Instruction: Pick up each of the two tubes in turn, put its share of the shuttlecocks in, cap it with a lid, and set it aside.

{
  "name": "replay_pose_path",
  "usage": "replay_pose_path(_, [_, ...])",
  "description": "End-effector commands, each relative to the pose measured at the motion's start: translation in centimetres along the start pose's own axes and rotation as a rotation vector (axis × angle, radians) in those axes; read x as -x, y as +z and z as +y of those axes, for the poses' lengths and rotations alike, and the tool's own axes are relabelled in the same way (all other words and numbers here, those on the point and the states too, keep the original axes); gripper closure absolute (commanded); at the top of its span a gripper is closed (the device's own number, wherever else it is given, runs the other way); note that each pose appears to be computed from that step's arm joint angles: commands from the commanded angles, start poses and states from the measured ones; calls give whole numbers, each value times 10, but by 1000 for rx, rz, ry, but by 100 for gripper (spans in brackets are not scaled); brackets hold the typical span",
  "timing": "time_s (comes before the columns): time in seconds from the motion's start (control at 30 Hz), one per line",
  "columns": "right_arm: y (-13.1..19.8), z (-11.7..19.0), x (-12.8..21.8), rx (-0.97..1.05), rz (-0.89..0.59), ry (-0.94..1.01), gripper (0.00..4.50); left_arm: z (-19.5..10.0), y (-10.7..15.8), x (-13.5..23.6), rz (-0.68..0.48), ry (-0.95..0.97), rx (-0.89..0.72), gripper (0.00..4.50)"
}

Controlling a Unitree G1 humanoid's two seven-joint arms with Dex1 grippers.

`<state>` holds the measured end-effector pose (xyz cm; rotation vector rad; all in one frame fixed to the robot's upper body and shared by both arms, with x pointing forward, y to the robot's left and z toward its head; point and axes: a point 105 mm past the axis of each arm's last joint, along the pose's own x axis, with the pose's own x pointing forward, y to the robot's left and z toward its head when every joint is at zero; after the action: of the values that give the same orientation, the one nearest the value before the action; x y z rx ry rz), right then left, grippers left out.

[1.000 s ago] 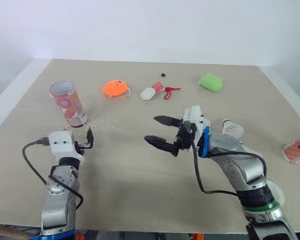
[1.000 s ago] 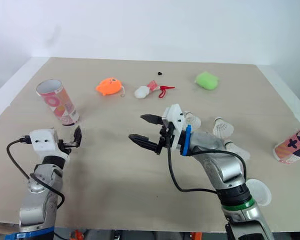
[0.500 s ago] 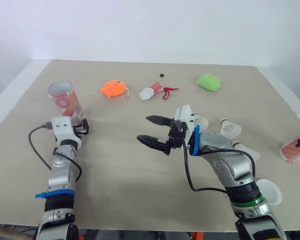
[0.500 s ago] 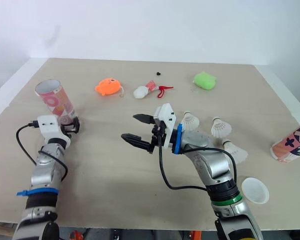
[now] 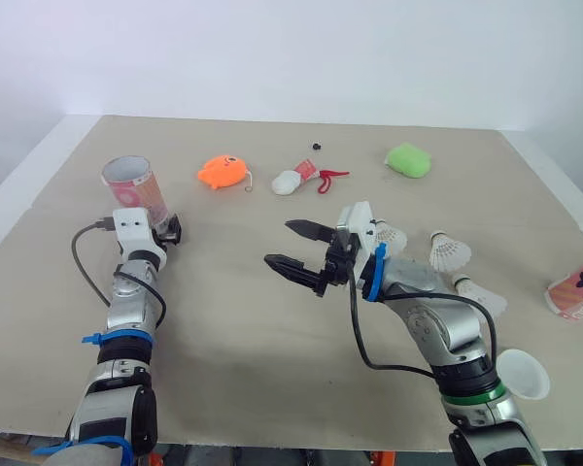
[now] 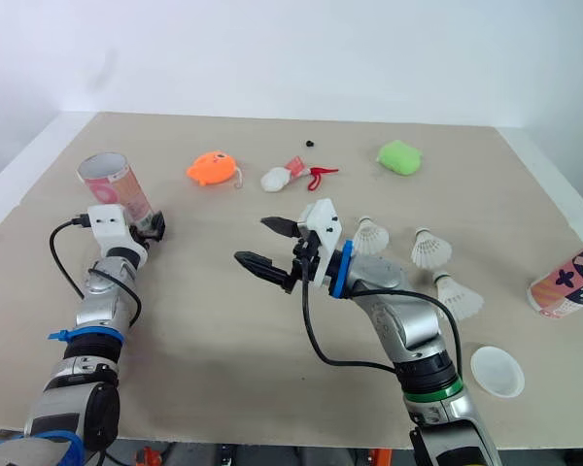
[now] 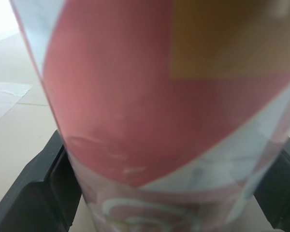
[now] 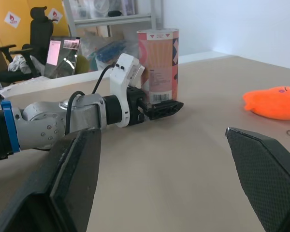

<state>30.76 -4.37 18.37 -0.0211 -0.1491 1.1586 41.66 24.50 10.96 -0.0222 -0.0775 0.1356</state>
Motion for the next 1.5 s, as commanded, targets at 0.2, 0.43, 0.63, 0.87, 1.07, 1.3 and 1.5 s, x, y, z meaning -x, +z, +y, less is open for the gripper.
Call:
replay_pose_path(0.2, [13, -1, 4, 46, -44, -28, 0, 4, -8, 6, 15, -2, -9, 99])
replay_pose_path(0.43, [5, -28, 42, 226, -38, -397, 0, -4, 38, 11, -84, -181, -171, 99])
replay_pose_path(0.63, [-28, -29, 87, 223, 77, -740, 0, -37, 87, 36, -55, -703, -518, 99])
replay_pose_path(0.87, [-55, -52, 89, 175, 177, -963, 0, -52, 81, 87, 242, -1237, -798, 99])
replay_pose_path(1.07, [-64, -77, 82, 143, 184, -1053, 0, -59, 64, 108, 399, -1382, -896, 99])
replay_pose_path(1.3, [-70, -110, 74, 23, 121, -1142, 0, -63, 45, 117, 468, -1408, -928, 99])
replay_pose_path(1.5, [-67, -121, 64, 16, 88, -1156, 62, -61, 37, 121, 489, -1410, -928, 104])
